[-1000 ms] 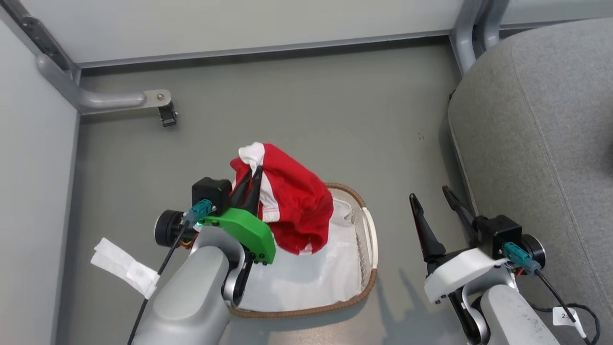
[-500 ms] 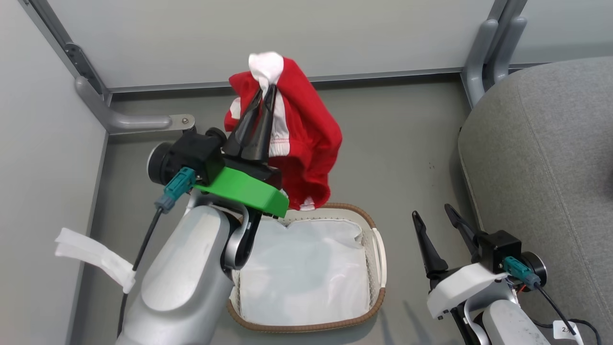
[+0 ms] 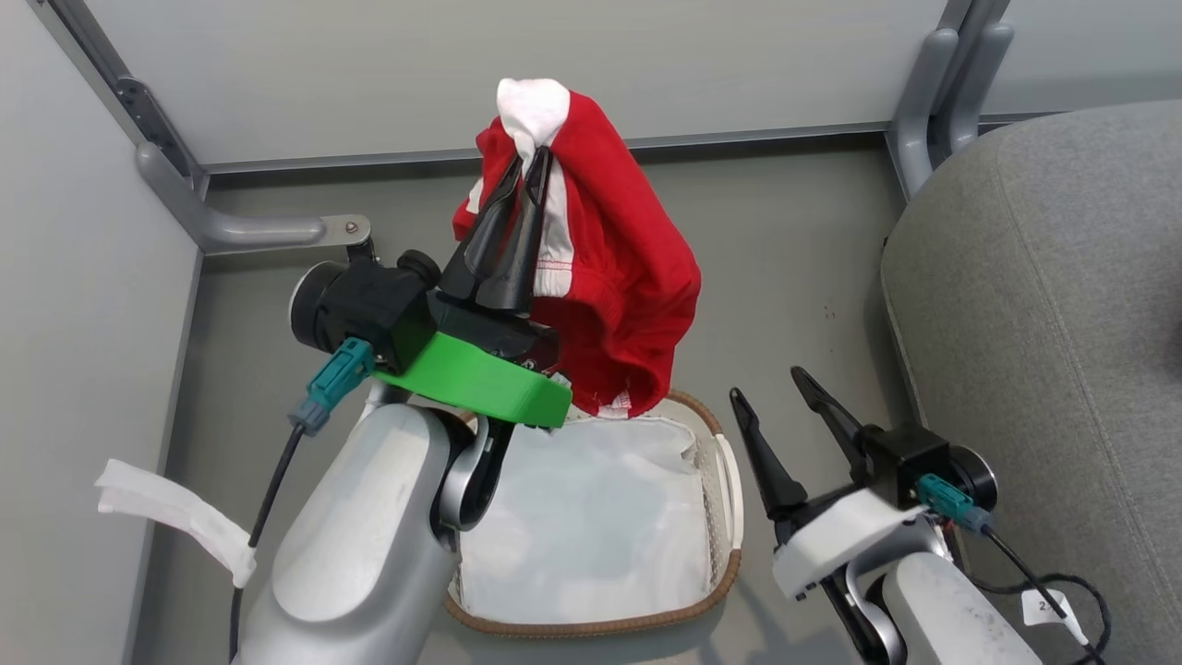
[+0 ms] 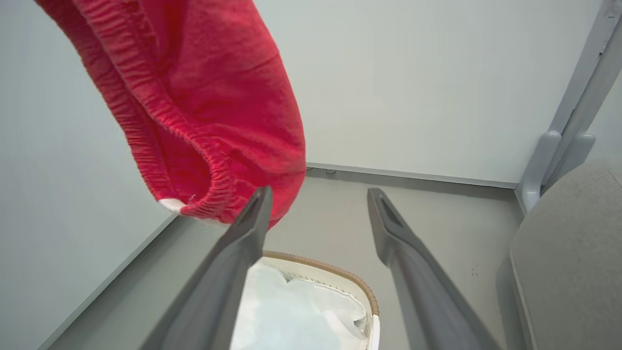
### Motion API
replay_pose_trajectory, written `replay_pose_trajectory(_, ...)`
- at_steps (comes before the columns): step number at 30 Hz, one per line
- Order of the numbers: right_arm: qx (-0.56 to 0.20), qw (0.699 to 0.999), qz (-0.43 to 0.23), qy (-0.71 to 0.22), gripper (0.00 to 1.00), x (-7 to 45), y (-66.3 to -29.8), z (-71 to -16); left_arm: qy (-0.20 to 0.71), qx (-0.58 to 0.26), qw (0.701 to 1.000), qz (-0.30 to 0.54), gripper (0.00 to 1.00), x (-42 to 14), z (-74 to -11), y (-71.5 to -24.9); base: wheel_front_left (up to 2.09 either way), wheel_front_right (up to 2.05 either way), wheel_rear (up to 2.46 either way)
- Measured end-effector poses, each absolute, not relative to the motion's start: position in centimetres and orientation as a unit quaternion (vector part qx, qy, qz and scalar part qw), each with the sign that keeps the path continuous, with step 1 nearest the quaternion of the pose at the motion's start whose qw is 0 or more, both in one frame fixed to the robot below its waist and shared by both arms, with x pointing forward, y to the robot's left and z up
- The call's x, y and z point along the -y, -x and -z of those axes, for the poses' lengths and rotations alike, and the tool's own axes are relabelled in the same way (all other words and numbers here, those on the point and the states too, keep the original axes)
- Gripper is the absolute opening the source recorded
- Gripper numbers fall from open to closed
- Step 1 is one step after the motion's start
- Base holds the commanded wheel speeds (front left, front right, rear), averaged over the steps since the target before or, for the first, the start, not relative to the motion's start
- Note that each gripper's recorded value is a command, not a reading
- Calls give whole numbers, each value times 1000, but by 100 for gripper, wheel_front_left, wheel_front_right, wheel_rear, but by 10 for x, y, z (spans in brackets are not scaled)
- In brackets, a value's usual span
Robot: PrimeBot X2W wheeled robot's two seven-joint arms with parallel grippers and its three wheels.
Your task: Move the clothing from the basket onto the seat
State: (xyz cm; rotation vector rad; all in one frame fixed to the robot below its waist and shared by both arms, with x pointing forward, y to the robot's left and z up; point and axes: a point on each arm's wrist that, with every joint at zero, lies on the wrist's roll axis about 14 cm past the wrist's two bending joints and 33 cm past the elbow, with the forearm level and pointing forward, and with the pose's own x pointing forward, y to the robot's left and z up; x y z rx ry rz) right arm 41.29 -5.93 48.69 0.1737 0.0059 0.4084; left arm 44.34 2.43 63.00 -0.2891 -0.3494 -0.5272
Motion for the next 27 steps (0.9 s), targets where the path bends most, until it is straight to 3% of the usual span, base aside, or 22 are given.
replay_pose_trajectory(13,89,947,-305,-41,100,3,-439,-553,149,133,941,273,0,-14,-604,-440,0,0,0)
replay_pose_trajectory(27,21,929,-368,-14,100,-37,-448,-519,158,116,932,305,0,2,-597,-423,0,0,0)
